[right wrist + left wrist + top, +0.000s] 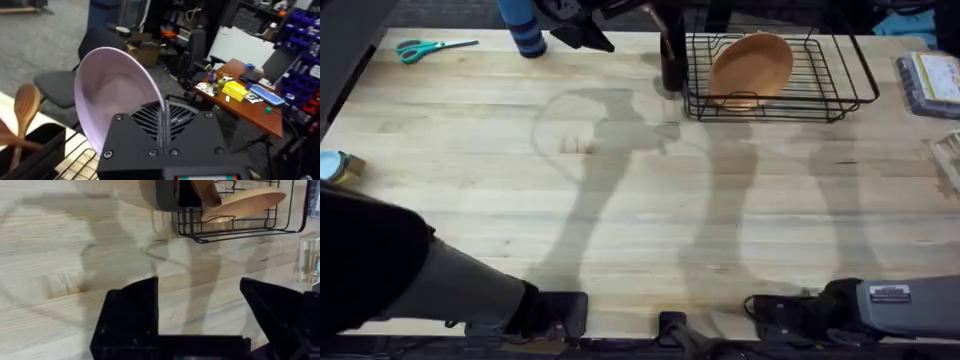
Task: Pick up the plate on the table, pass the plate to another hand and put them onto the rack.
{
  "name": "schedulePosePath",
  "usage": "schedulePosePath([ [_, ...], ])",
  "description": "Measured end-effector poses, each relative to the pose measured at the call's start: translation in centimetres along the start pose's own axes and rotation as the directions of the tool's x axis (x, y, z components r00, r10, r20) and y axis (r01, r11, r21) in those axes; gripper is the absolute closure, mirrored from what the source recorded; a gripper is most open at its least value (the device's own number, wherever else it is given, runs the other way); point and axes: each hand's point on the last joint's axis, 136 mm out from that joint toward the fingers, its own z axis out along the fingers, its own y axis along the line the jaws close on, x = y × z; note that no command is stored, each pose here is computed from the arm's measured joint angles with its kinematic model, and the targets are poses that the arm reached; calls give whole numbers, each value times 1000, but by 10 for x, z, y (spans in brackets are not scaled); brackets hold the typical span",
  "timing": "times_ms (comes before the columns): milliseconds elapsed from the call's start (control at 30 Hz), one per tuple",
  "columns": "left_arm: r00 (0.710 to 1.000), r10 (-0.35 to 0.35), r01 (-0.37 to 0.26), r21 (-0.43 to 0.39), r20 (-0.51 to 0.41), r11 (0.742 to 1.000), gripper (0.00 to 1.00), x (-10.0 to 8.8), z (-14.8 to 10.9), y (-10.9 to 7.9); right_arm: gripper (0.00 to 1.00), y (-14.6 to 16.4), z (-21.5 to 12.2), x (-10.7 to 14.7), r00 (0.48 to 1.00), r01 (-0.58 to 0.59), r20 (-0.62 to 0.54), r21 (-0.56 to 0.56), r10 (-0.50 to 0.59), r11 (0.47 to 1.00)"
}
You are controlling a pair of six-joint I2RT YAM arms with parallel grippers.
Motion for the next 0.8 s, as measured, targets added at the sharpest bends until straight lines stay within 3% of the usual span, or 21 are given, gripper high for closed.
schedulePosePath([
  [333,1000,0,0,0,0,1000,6,0,0,0,971,-1,21,5,995,-72,-77,-118,63,990],
  [533,1000,0,0,0,0,1000,6,0,0,0,971,-7,31,-1,996,-54,-84,-134,42,990],
  [800,1000,0,0,0,0,1000,6,0,0,0,971,1,34,30,987,2,-156,-180,-30,984],
])
